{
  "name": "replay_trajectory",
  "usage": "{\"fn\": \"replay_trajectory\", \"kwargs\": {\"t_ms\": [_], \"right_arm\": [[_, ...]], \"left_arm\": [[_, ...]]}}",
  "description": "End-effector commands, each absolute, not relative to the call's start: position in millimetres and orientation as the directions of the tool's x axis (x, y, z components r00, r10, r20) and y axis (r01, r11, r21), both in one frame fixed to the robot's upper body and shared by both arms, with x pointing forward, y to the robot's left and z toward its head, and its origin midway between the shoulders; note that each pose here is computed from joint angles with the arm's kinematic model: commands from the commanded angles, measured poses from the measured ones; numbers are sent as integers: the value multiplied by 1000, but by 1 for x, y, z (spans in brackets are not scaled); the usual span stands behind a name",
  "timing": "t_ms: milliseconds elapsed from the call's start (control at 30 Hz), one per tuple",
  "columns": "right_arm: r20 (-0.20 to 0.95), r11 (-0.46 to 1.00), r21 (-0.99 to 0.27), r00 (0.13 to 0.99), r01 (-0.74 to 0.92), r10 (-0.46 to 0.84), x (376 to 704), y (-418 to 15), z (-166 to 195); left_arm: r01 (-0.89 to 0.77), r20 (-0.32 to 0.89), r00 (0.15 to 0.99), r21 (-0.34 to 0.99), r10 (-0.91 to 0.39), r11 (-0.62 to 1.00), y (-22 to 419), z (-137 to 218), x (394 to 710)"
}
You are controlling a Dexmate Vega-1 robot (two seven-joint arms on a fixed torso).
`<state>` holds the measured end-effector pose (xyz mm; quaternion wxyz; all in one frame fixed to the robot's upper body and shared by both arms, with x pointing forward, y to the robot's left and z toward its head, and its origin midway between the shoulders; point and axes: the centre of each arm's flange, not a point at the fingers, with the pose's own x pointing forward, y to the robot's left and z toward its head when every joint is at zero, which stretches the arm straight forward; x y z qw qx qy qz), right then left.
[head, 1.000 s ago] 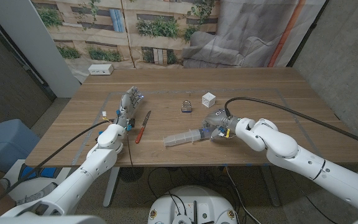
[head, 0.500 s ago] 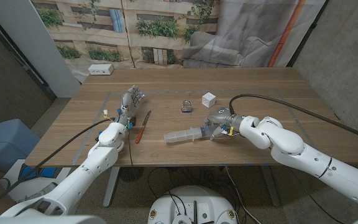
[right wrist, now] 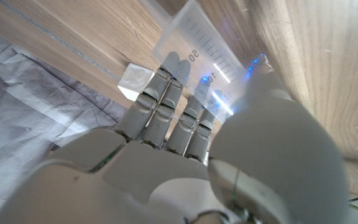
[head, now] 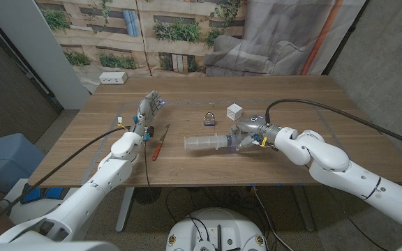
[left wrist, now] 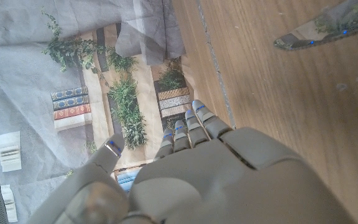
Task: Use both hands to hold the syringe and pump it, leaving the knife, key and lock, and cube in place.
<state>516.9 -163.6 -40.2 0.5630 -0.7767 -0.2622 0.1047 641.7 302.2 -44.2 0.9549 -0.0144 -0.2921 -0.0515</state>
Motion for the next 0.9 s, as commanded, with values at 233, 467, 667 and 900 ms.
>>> {"fn": "replay_trajectory", "kwargs": {"t_ms": [233, 467, 667, 900], "right_arm": [[282, -55, -935, 827, 351, 487, 514, -191, -13], [337, 53, -935, 830, 351, 444, 517, -203, -6], [374, 124, -927, 829, 355, 417, 520, -210, -3], [399, 162, -917, 819, 365, 412, 526, -216, 1]], "left_arm": [[83, 581, 807, 57, -100, 995, 294, -20, 619], [71, 575, 811, 90, -110, 993, 290, -11, 610], [90, 554, 820, 122, -143, 988, 285, -2, 602], [85, 539, 827, 160, -159, 983, 285, 13, 587]]}}
